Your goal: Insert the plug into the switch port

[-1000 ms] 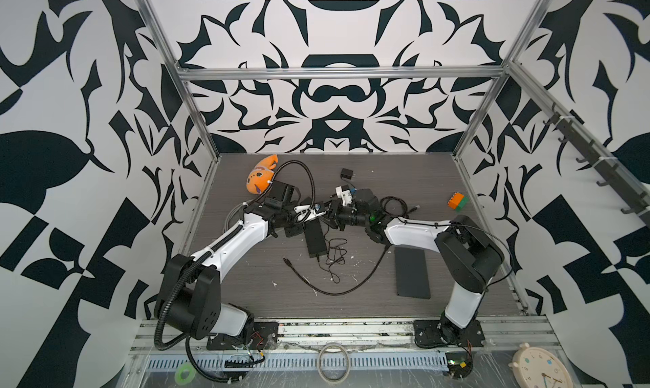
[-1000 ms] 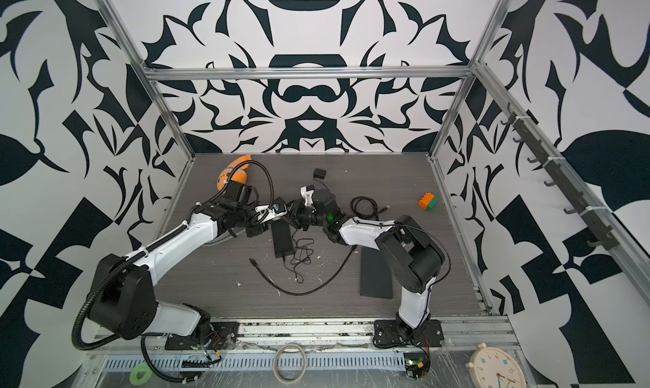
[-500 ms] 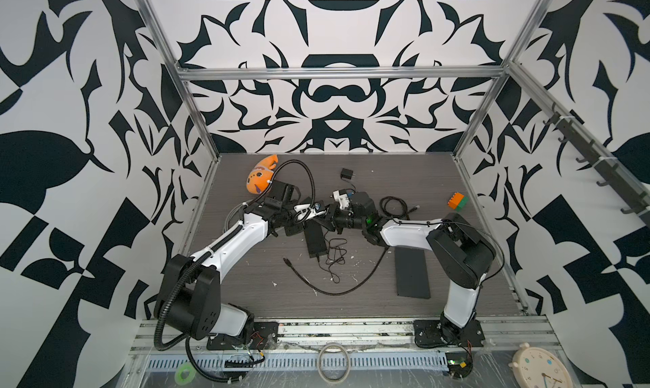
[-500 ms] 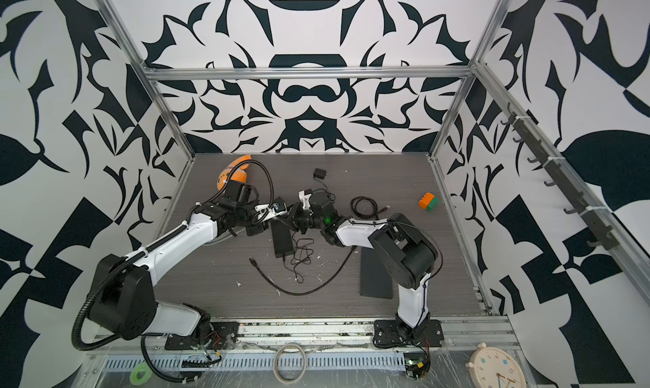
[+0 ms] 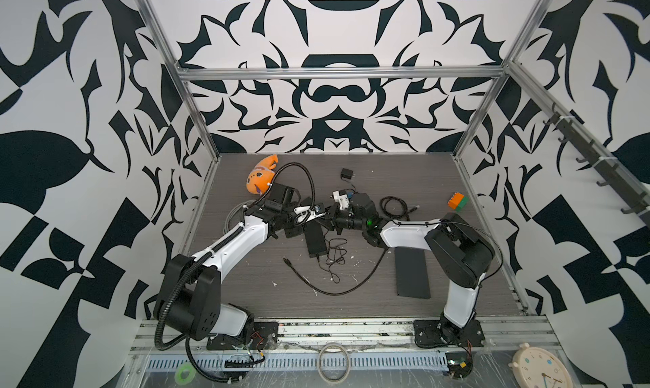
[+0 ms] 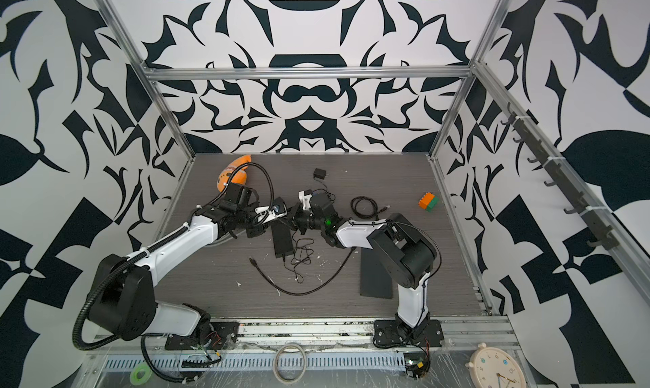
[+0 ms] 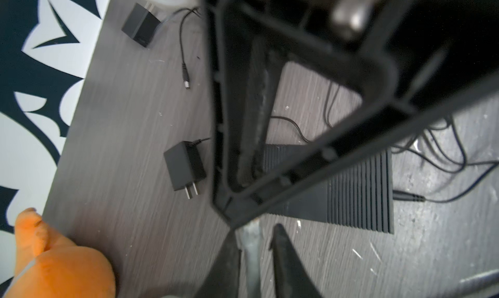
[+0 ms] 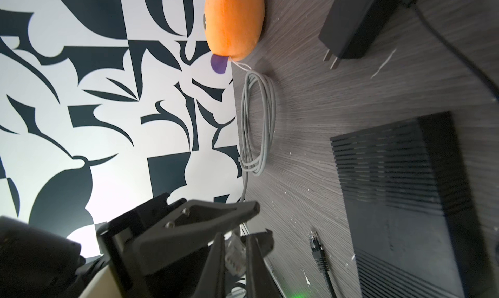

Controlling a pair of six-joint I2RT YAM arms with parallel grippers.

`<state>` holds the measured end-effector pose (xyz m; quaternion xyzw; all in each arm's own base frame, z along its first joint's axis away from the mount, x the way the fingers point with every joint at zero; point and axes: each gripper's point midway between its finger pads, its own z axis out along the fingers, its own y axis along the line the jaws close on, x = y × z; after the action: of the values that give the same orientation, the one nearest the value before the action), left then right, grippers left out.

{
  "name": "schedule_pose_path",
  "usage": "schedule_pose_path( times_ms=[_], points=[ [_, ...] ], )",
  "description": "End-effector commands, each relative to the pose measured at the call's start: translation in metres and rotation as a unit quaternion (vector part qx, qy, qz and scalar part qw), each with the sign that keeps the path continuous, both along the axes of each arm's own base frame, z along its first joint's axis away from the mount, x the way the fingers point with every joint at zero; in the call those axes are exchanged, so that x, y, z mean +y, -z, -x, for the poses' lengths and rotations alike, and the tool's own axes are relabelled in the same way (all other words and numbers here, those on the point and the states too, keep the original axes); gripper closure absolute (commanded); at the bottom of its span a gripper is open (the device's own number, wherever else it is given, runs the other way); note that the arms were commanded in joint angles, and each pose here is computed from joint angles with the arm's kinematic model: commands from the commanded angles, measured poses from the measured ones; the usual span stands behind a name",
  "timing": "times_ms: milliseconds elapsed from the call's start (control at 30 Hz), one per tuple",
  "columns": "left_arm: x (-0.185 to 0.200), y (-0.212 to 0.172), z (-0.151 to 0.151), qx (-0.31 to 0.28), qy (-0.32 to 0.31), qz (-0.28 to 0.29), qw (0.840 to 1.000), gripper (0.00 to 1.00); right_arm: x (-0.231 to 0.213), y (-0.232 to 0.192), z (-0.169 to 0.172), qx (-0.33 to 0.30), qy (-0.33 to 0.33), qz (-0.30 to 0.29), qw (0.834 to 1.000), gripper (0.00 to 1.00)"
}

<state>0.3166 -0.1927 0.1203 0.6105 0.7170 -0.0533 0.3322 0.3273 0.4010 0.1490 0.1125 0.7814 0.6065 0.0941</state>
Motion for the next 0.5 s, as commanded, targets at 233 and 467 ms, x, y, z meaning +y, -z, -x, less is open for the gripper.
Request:
schedule_pose_path(
  times_ms=[233, 467],
  points=[
    [-0.006, -0.028, 0.006, 0.032, 0.006, 0.143, 0.989, 0.68, -0.007, -0.016, -0.003, -0.099, -0.044, -0.001, 0.994, 0.97],
    [-0.006, -0.026, 0.009, 0.073, 0.004, 0.169, 0.983, 0.69, -0.011, -0.012, 0.001, -0.143, -0.071, -0.007, 0.987, 0.98]
  ],
)
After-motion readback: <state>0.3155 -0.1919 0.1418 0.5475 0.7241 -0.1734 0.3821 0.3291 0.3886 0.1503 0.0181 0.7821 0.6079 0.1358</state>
